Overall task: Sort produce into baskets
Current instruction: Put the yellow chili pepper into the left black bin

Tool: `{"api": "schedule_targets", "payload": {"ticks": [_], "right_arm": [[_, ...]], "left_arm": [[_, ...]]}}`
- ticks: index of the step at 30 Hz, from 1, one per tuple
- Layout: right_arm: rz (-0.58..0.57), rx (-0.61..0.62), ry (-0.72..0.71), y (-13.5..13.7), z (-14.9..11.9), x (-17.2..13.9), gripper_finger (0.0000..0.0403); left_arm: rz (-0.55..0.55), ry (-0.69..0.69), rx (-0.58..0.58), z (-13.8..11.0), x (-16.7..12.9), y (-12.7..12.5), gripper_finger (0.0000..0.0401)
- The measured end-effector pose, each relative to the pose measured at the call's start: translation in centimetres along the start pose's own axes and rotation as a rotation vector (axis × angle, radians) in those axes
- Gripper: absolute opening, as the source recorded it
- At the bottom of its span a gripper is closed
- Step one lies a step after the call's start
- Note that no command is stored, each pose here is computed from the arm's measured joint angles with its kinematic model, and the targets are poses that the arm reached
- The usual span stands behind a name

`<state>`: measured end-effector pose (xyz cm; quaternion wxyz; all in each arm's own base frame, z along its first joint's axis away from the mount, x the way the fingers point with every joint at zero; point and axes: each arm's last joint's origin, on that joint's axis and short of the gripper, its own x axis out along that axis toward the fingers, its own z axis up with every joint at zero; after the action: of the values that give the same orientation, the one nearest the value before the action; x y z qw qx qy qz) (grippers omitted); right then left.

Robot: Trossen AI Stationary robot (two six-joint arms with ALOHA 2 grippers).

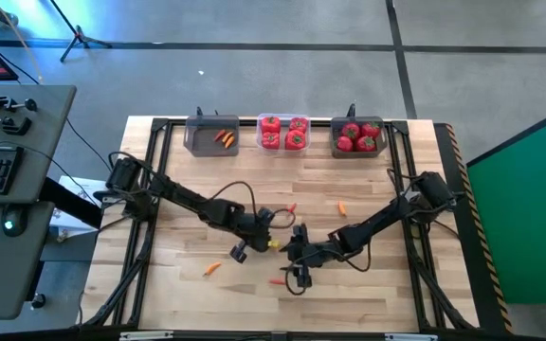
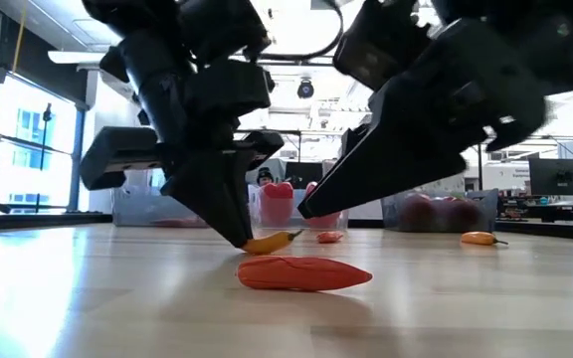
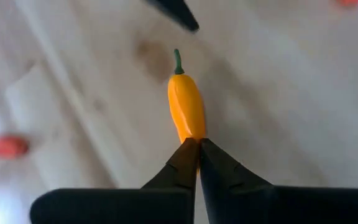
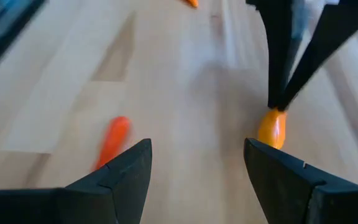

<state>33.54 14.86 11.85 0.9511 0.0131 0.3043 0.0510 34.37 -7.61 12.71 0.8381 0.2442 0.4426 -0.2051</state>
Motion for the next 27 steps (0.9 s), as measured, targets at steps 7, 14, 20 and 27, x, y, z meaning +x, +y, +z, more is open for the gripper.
{"api": "schedule_targets", "payload": {"ticks": [7, 14, 20, 27], "right_arm": [[-0.053, -0.062, 0.014, -2.1, 0.8, -0.1, 0.0245], [-0.105, -0.096, 0.048, -4.4, 0.9, 0.2, 0.0245], [-0.130, -0.076, 0.068, -6.1, 1.0, 0.4, 0.0245], [-0.167, -0.052, 0.051, -8.1, 1.4, 0.6, 0.0245]], "left_arm": [[0.043, 0.072, -0.197, -2.3, -2.4, 3.8, 0.0000], [0.216, 0.142, -0.539, -5.7, -7.1, 8.6, 0.0000], [0.431, 0.166, -0.770, -9.2, -14.0, 11.5, 0.0000], [0.599, 0.262, -1.061, -16.2, -19.6, 14.2, 0.0000]]}}
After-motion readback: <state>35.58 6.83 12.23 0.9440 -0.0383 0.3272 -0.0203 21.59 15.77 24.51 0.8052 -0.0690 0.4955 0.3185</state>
